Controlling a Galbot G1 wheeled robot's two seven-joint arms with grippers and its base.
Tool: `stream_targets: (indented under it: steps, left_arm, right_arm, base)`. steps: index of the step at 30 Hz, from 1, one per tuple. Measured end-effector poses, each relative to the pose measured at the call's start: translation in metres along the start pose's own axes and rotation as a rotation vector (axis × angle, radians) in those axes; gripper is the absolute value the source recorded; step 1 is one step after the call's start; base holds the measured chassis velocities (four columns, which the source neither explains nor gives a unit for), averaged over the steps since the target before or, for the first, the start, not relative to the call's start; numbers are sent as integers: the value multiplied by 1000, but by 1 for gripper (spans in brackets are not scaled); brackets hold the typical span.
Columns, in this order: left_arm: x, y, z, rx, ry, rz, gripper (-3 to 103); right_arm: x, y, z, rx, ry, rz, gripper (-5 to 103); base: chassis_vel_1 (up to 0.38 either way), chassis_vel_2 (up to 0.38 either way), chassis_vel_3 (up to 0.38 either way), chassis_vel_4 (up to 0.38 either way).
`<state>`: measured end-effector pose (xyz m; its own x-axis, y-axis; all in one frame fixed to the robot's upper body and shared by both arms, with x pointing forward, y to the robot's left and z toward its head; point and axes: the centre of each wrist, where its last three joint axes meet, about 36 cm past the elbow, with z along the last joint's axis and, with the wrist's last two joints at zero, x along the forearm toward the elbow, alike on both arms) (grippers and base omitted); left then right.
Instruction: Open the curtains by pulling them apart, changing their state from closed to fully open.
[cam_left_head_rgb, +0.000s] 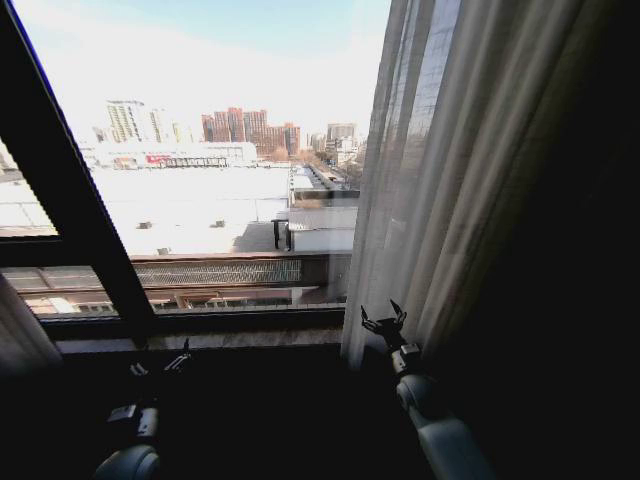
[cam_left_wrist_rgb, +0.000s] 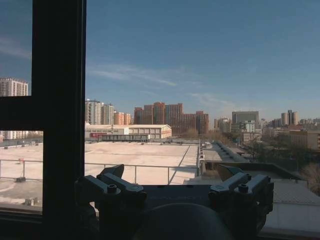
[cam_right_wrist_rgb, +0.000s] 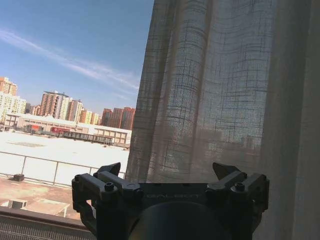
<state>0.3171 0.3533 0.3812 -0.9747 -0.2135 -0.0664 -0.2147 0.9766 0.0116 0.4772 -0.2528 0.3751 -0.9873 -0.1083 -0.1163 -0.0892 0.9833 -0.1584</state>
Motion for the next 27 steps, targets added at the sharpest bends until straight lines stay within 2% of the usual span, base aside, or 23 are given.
stream_targets:
  steps: [10,18,27]
  left_arm:
    - [0,0,0,0,0,0,100]
    - [0,0,0,0,0,-1,100]
    - [0,0,0,0,0,-1,100]
  right_arm:
    - [-39,19,0,-34,9,-24,100]
    - [-69,12,3,-27,8,-4,100]
    - [-83,5,10,-7,28,21,100]
  base:
    - [0,0,0,0]
    - [0,0,0,0]
    - [0,0,0,0]
